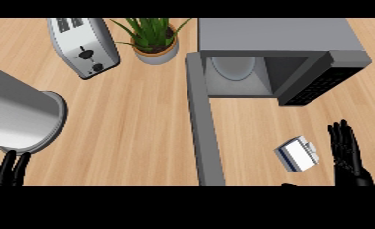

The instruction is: Pick up the milk, place it into the microwave and close the microwave

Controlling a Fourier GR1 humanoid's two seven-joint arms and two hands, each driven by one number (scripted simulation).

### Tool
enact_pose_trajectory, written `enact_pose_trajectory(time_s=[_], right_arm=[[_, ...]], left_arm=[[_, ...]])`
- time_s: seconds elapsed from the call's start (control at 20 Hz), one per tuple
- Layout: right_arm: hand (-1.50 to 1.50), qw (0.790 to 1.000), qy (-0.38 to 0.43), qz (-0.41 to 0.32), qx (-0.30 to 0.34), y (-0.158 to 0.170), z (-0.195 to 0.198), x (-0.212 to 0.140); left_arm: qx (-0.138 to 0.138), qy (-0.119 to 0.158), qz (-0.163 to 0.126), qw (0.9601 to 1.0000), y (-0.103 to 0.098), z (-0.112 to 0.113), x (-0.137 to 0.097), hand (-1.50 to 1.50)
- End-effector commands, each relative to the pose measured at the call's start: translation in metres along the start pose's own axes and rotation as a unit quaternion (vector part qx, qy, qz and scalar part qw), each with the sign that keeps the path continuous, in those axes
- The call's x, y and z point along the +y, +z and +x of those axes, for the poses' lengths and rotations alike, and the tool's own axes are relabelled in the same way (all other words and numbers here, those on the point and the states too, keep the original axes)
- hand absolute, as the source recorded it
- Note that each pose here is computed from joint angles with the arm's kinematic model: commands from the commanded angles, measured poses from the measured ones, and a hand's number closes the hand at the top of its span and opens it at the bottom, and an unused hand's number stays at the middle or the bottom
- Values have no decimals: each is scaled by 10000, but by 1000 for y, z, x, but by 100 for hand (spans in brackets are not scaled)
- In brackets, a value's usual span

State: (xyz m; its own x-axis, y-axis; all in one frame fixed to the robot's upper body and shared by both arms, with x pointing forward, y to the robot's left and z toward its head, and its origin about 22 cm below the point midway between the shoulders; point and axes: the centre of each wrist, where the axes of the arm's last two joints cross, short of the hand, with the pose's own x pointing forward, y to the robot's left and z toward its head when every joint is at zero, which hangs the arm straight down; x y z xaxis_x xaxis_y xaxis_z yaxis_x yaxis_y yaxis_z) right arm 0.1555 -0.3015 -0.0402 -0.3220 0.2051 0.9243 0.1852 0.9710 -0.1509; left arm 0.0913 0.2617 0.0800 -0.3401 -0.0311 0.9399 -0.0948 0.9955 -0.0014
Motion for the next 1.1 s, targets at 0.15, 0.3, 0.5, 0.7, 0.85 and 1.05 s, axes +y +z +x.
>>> enact_pose_trajectory(time_s=[0.15,0.3,0.5,0.7,0.85,1.05], right_arm=[[-150,9999,102,103,89,2,-43,-26],[-150,9993,76,143,342,-7,-41,-39],[-150,9980,119,381,499,1,-61,-19],[-150,9976,261,343,533,5,-79,-27],[-150,9972,330,221,627,-15,-96,-34],[-150,9969,125,353,692,-1,-108,-38]], left_arm=[[-39,61,52,10000,15,2,11,-150],[-38,-12,31,10000,4,13,-1,-150],[37,81,75,9999,4,-15,-17,-150],[34,25,-24,10000,16,14,4,-150],[-21,34,52,10000,15,-5,7,-150],[46,45,63,10000,18,10,4,-150]])
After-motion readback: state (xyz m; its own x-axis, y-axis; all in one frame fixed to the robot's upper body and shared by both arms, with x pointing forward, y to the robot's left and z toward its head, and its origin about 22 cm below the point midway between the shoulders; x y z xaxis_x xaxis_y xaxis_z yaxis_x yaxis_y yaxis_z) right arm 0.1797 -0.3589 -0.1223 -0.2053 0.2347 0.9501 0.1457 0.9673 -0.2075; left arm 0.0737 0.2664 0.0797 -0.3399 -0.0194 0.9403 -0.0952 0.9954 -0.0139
